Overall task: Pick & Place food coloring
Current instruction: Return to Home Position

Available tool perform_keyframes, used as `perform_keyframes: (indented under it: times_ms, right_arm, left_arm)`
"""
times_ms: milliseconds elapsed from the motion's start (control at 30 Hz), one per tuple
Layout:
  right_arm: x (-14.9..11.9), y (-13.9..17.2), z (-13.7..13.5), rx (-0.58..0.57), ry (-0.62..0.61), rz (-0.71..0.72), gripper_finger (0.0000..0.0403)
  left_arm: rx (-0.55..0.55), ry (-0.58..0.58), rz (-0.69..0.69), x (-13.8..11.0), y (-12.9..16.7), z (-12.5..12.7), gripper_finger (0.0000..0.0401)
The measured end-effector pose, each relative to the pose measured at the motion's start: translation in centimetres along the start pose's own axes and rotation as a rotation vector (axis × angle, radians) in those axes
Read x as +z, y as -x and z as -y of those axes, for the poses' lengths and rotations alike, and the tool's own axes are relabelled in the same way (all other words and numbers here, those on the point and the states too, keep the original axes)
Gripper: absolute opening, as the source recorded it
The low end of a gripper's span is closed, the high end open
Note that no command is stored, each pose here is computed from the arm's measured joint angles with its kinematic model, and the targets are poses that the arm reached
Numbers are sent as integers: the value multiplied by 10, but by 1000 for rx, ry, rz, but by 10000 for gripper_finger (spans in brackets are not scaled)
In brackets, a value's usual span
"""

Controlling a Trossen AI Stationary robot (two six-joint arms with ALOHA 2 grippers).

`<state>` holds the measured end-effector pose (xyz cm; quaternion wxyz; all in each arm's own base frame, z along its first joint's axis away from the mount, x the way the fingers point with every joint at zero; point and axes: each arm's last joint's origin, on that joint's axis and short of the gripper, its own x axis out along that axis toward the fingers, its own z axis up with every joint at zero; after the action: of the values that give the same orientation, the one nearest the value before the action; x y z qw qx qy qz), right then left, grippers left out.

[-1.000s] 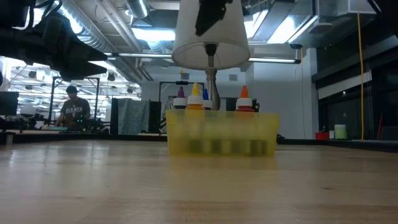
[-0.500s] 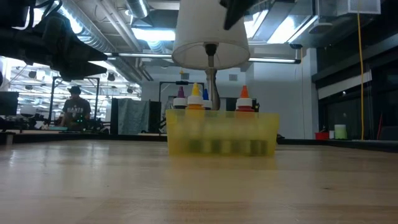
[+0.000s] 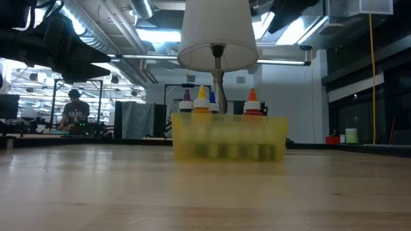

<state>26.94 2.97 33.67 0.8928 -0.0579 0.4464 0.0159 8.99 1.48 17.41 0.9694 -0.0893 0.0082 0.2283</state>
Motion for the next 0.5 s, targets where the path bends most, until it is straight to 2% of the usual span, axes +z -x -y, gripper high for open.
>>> perform_keyframes:
  times_ms: [200,333,500]
  right_arm:
    - [-35,1,6,-109,-24,101,166]
    - [-57,5,11,-141,-82,216,166]
    - [-82,6,16,-255,-149,313,166]
  left_arm:
    - [0,0,0,0,0,0,310]
    - [0,0,0,0,0,0,312]
    - [0,0,0,0,0,0,311]
